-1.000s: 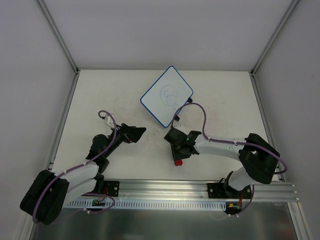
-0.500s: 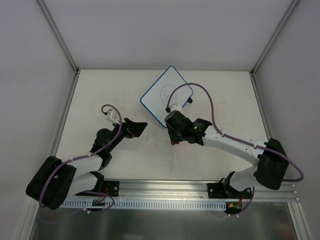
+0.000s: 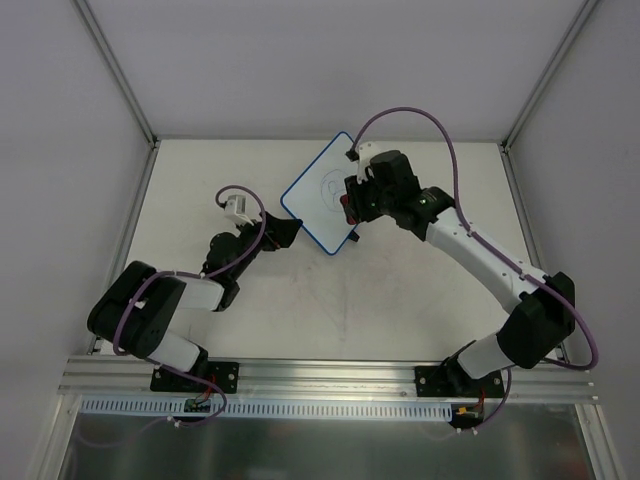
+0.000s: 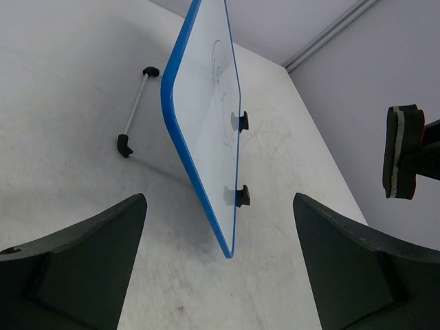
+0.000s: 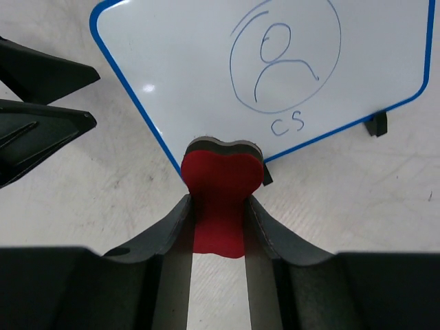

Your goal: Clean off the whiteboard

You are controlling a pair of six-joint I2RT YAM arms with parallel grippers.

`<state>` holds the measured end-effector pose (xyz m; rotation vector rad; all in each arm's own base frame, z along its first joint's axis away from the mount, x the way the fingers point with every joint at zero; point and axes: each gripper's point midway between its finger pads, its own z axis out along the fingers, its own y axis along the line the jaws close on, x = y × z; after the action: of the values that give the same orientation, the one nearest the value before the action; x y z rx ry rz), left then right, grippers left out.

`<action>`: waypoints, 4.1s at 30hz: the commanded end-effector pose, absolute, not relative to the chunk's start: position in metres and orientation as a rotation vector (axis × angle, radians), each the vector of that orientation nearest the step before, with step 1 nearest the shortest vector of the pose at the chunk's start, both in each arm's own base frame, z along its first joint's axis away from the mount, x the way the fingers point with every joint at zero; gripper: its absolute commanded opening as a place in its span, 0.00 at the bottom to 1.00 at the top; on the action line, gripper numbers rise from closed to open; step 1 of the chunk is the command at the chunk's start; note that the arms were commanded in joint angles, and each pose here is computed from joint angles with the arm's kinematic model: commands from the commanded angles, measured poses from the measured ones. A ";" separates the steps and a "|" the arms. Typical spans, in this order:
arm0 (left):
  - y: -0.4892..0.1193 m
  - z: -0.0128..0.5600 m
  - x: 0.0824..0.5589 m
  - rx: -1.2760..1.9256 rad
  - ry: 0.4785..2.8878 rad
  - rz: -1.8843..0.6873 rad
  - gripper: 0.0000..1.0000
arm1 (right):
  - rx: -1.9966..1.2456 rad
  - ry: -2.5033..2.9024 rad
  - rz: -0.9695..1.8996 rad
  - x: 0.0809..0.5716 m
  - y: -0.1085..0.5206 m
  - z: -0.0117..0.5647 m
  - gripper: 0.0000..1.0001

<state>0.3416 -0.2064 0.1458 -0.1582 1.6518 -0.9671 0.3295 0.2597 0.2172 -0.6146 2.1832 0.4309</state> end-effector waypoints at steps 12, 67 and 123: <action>-0.219 0.191 0.386 -0.106 1.436 -1.049 0.77 | -0.678 1.976 0.695 0.407 0.297 0.233 0.00; -0.242 0.213 0.394 -0.033 1.340 -1.242 0.00 | -0.725 2.113 0.608 0.440 0.337 0.157 0.00; -0.256 0.208 0.388 0.028 1.366 -1.301 0.00 | -0.908 2.192 0.699 0.382 0.355 0.101 0.00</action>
<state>0.3964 -0.2466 0.1167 -0.1924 1.7620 -1.2243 0.4067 0.3434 0.1190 -0.7871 2.1782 0.6401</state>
